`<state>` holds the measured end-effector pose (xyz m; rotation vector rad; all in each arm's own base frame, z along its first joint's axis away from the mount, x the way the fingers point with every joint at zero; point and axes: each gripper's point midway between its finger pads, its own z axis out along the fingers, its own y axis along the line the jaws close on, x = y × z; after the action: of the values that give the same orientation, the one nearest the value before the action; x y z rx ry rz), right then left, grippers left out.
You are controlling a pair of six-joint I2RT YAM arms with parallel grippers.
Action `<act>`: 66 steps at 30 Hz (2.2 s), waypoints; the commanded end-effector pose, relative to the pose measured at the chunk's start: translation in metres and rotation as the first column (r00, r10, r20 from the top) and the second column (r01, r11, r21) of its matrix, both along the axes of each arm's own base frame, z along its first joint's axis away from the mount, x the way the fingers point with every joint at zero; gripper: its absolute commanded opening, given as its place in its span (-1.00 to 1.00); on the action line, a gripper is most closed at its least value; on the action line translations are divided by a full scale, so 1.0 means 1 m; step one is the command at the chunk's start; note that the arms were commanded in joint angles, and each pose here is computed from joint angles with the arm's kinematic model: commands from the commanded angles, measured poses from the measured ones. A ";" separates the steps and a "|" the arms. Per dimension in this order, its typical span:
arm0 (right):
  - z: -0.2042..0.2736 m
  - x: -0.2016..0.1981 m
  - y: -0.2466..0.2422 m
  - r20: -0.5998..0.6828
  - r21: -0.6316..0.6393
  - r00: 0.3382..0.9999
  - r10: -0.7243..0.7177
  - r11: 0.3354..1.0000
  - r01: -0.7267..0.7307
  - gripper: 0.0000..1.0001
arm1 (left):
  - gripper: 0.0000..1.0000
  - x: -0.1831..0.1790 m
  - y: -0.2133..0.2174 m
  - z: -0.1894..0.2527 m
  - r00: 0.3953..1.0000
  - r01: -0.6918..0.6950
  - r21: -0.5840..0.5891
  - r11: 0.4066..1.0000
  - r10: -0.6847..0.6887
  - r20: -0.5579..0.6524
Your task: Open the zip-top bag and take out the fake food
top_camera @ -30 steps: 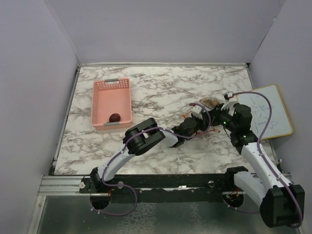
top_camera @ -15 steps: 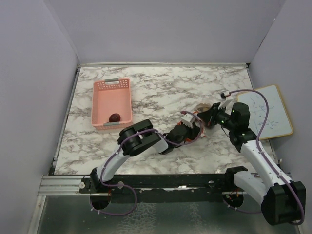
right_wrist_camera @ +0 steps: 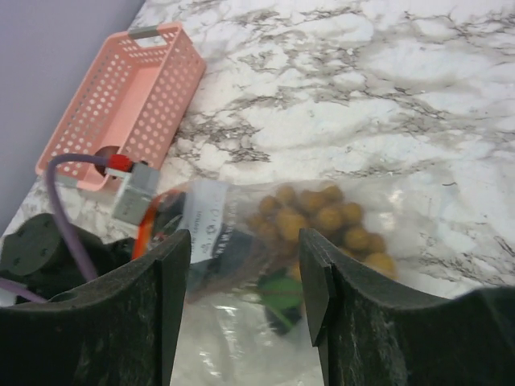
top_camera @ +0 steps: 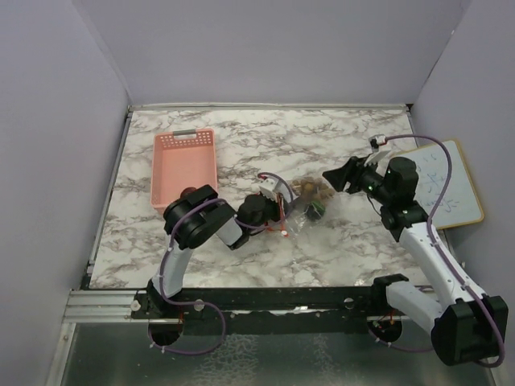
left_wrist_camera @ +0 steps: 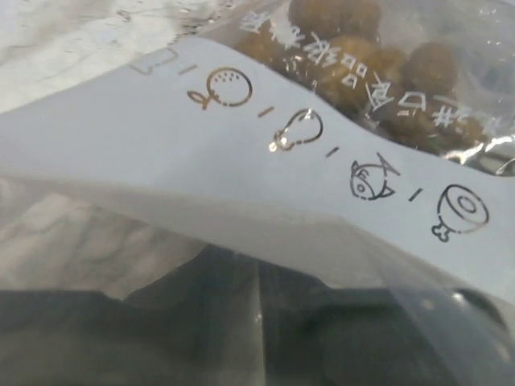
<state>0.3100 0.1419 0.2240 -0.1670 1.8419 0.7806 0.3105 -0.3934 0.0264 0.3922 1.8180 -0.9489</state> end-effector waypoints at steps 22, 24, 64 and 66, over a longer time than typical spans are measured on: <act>-0.119 0.004 -0.001 -0.307 -0.021 0.951 -0.039 0.999 0.034 -0.87 | -0.53 -0.022 0.026 0.027 0.989 0.124 0.069 0.990 -0.129 0.074; -0.109 0.006 -0.005 -0.278 -0.032 0.958 -0.066 0.998 0.060 -0.97 | -0.52 -0.022 0.027 0.028 0.989 0.122 0.068 0.990 -0.127 0.074; -0.103 0.010 -0.024 -0.230 -0.075 0.955 -0.188 0.982 0.175 -0.98 | 0.37 -0.058 0.010 0.072 0.984 0.113 -0.222 0.969 -0.079 0.158; -0.104 0.008 -0.022 -0.230 -0.067 0.957 -0.177 0.984 0.166 -0.97 | 0.37 -0.052 0.013 0.077 0.984 0.061 -0.226 0.972 -0.021 0.175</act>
<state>0.3175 0.1159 0.1172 0.0747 2.0962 0.6325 0.2415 -0.3842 0.0563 0.4667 1.6972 -1.1633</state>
